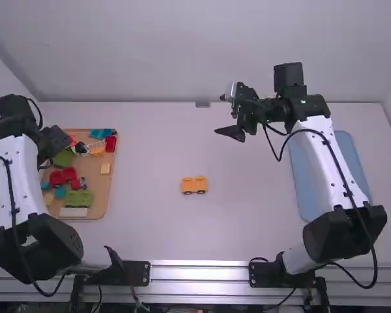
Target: Assemble lego blocks to make yellow taxi
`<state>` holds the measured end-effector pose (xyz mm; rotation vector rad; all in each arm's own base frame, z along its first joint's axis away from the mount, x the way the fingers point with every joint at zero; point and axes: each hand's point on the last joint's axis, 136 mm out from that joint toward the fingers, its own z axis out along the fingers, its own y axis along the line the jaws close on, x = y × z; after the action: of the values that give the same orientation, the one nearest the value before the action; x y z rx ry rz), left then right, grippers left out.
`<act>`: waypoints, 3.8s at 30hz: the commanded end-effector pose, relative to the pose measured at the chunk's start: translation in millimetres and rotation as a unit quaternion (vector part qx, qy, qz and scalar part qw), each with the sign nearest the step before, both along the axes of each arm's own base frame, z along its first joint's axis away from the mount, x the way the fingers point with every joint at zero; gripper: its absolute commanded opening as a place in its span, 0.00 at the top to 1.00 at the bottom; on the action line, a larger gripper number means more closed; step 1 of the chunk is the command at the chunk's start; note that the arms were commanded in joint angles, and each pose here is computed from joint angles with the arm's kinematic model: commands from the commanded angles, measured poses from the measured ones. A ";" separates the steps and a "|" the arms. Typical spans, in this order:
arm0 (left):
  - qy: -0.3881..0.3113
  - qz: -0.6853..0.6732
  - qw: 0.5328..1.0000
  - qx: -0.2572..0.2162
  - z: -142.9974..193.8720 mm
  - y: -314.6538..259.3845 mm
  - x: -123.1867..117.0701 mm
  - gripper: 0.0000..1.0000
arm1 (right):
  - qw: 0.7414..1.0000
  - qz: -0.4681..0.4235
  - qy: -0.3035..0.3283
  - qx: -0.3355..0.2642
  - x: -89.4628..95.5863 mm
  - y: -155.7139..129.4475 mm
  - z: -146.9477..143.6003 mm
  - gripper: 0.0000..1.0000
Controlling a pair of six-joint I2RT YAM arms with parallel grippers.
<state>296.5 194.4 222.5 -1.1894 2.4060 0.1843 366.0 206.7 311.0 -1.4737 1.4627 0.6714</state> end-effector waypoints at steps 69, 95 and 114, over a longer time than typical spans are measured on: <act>0.213 -0.390 0.894 -0.055 -227.6 -55.2 56.7 0.48 | 1.000 -0.014 0.007 -0.002 0.4 -3.4 7.1 0.01; 0.168 -0.330 0.927 -0.058 -227.4 -54.4 75.5 0.76 | 1.000 -0.014 0.006 -0.002 0.7 -3.3 7.4 0.01; 0.163 -0.284 0.945 0.022 -151.4 -191.8 86.6 0.98 | 0.999 -0.026 0.021 0.001 2.1 -6.9 6.9 0.01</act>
<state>387.8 26.1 55.7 -0.3252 2.9725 0.2547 366.5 203.3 306.2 -1.4423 1.5360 0.6874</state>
